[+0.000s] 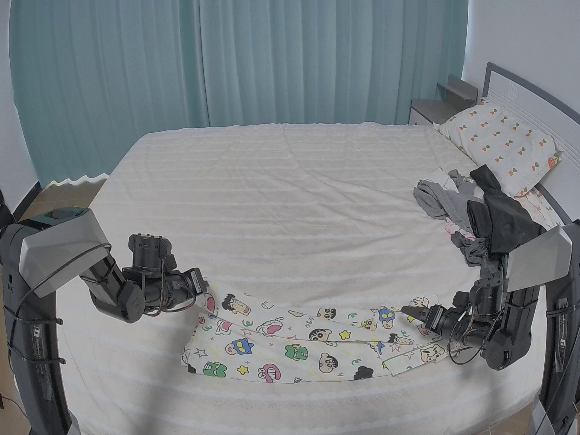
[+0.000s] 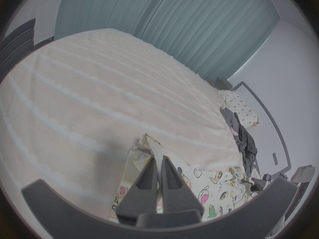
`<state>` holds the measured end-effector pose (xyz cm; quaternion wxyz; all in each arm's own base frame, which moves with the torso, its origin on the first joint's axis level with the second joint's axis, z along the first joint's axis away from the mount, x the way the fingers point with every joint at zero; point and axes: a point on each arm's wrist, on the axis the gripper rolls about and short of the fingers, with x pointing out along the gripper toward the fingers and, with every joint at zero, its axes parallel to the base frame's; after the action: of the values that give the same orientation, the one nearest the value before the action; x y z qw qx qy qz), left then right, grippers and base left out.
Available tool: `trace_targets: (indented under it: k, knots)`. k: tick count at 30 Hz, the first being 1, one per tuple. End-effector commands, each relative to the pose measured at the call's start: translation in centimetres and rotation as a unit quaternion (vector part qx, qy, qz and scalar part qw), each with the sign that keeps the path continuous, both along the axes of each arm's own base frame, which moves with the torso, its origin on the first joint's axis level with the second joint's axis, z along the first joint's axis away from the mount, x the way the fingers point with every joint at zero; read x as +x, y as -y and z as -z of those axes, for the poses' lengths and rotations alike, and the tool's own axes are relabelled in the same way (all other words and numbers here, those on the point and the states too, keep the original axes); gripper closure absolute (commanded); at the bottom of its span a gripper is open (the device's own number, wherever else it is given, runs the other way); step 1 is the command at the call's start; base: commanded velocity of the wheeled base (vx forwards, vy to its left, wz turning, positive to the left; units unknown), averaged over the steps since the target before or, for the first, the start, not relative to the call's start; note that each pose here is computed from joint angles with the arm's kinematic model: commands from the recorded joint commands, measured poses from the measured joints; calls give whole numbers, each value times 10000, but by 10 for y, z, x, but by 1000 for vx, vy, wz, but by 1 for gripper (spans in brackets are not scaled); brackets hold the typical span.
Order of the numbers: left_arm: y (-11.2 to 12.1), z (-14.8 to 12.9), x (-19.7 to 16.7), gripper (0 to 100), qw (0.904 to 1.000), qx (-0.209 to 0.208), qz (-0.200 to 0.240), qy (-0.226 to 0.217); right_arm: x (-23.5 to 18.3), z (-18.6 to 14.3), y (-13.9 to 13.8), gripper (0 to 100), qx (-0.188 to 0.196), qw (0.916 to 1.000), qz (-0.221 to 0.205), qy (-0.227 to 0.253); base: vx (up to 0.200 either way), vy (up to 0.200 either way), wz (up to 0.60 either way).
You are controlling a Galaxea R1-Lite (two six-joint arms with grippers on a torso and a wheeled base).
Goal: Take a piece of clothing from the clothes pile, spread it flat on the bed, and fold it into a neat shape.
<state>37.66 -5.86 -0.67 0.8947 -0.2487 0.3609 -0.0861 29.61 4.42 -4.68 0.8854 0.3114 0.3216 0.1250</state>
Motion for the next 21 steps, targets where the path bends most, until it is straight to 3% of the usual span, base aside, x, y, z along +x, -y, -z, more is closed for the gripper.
trace_targets:
  k: [1, 9, 15, 21]
  knots:
    - [-4, 9, -10, 100, 9998, 28, -21, -185, 0, 1, 0, 0, -2, 10000, -8, -20, 0, 0, 0]
    - [-14, 19, -25, 100, 9994, 70, -130, -320, -2, 1, -2, 0, -4, 10000, -46, -35, 0, 0, 0]
    - [-16, 44, -37, 100, 9950, 806, 30, -585, -2, 1, -3, 0, -10, 10000, -47, -50, 0, 0, 0]
    - [-12, 47, -39, 100, 9923, 1079, 35, -609, -3, 2, -4, 0, -16, 10000, -74, -54, 0, 0, 0]
